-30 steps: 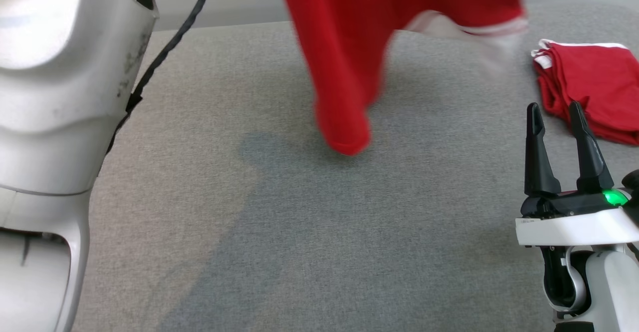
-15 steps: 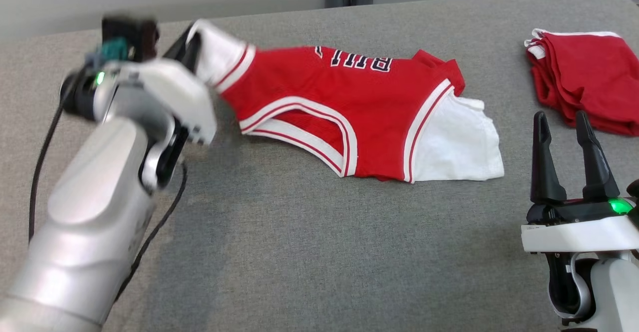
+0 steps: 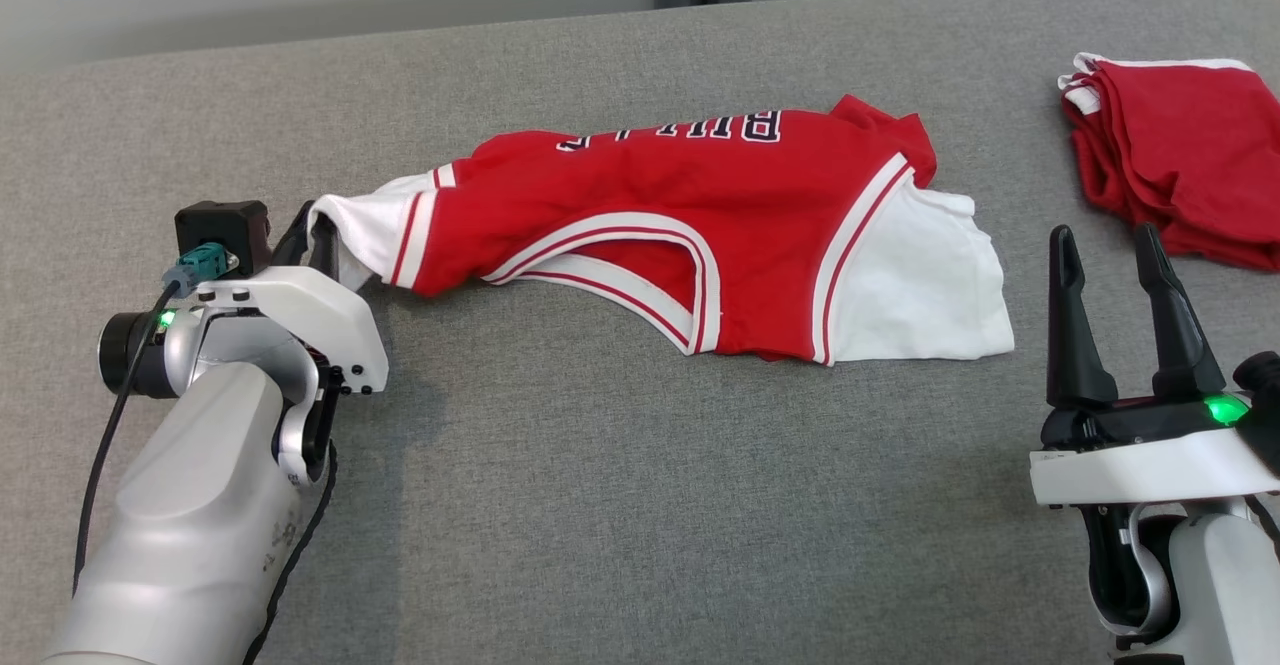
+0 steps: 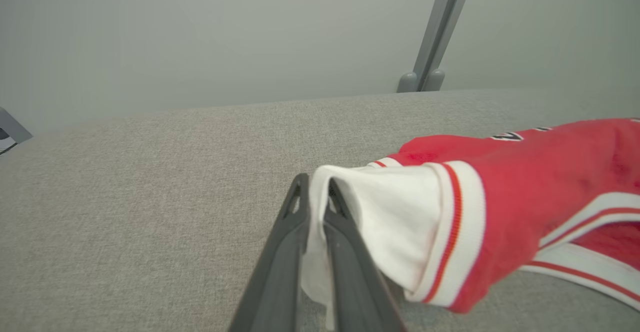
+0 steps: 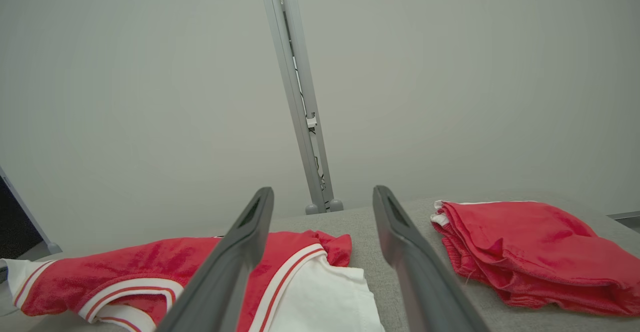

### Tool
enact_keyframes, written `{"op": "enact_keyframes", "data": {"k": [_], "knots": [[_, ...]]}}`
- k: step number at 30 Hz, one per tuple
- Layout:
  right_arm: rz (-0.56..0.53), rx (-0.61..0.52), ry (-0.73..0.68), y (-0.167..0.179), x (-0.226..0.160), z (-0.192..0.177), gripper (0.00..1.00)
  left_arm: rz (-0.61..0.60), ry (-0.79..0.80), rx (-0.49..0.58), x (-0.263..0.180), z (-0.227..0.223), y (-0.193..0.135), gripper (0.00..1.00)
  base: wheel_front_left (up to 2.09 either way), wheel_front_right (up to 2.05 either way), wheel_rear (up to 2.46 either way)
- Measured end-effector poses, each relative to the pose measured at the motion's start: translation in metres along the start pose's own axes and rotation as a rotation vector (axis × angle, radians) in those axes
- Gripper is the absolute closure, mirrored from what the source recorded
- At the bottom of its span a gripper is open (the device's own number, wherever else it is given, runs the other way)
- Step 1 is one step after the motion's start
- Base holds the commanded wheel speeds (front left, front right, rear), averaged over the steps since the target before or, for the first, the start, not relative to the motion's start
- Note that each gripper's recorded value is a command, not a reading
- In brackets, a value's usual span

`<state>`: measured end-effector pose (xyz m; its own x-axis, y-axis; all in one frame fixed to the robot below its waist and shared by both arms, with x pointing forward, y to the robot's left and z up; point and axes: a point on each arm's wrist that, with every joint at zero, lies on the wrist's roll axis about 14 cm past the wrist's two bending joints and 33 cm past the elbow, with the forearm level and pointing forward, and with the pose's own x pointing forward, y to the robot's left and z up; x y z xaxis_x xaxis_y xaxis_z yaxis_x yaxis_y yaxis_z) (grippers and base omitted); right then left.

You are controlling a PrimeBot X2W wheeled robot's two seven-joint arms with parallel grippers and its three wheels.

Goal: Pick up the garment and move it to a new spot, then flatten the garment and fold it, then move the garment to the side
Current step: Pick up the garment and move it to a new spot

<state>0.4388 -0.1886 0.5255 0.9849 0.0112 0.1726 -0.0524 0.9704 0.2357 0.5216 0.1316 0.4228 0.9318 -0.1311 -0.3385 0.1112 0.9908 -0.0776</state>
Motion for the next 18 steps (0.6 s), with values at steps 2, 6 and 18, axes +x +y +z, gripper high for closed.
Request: {"op": "enact_keyframes", "data": {"k": [2, 6, 18], "knots": [[0.0, -0.003, -0.003, 0.0, -0.001, 0.002, 0.0, 0.004, -0.015, -0.001, -0.001, 0.001, 0.0, 0.0, 0.0, 0.0, 0.0], [0.005, -0.017, -0.008, 0.001, -0.002, 0.005, 0.0, -0.006, -0.039, -0.013, -0.005, 0.006, -0.003, 0.0, 0.0, 0.0, 0.0], [0.028, -0.047, -0.02, 0.01, -0.011, 0.014, 0.0, -0.035, -0.153, -0.043, -0.038, 0.022, -0.003, 0.0, 0.0, 0.0, 0.0]]}}
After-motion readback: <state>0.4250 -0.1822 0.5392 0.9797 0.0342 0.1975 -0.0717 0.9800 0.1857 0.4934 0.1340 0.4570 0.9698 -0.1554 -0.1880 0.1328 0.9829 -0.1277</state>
